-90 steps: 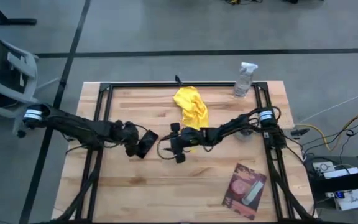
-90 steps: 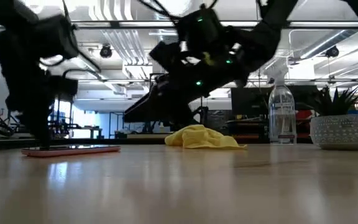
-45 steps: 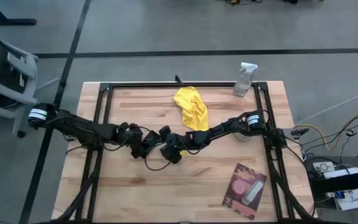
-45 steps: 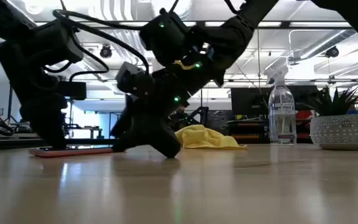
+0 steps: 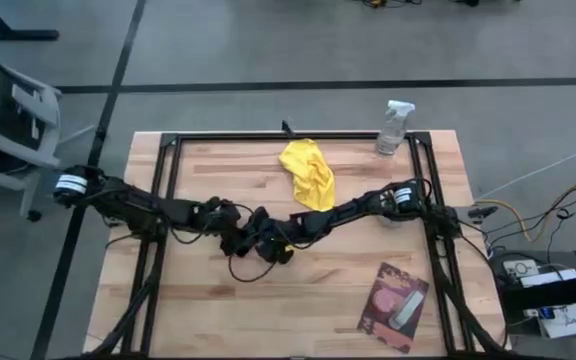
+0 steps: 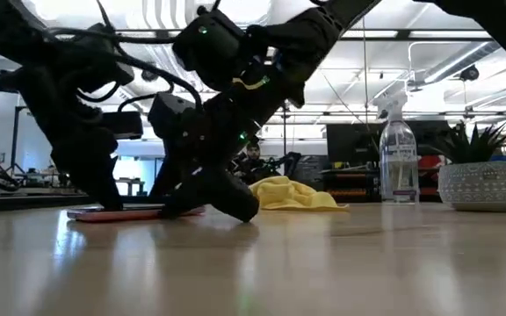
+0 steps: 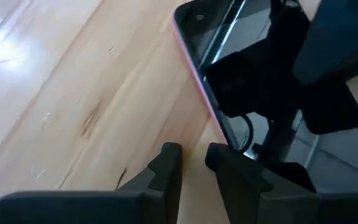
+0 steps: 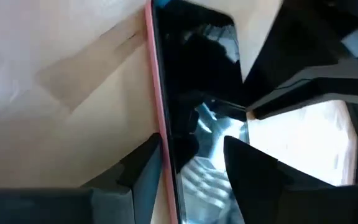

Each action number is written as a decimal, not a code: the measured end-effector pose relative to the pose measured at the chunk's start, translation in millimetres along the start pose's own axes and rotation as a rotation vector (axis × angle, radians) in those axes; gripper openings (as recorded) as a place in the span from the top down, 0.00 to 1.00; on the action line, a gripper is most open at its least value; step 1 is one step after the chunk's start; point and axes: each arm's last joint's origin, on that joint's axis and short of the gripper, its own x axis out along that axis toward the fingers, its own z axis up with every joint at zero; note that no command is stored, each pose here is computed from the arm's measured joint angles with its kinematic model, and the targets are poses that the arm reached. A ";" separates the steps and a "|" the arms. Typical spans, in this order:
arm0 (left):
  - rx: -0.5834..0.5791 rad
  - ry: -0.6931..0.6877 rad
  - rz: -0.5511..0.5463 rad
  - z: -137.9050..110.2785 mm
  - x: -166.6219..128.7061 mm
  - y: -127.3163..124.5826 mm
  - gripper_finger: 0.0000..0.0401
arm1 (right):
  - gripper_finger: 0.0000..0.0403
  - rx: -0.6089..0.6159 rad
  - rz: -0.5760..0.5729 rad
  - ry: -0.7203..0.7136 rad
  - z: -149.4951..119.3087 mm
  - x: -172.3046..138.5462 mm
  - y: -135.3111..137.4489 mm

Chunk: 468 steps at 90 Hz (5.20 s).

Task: Apply microfiber cloth
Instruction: Spray the pink cellphone using the spray bottle

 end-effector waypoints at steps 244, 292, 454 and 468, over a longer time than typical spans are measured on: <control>0.083 -0.041 -1.309 58.6 -20.7 30.8 0.87 | 0.97 -0.489 -0.609 0.419 103.6 -95.3 16.1; 0.106 -0.114 -1.268 57.6 -29.3 34.0 0.95 | 0.60 0.029 -0.666 0.278 100.6 -132.5 5.5; 0.144 -0.925 -0.618 51.8 9.9 23.0 0.95 | 0.64 1.142 -0.113 -0.643 -73.4 -110.6 7.4; 0.172 -0.929 -0.601 52.1 5.0 23.8 0.95 | 0.68 1.076 -0.100 -0.682 -66.3 -114.0 -10.2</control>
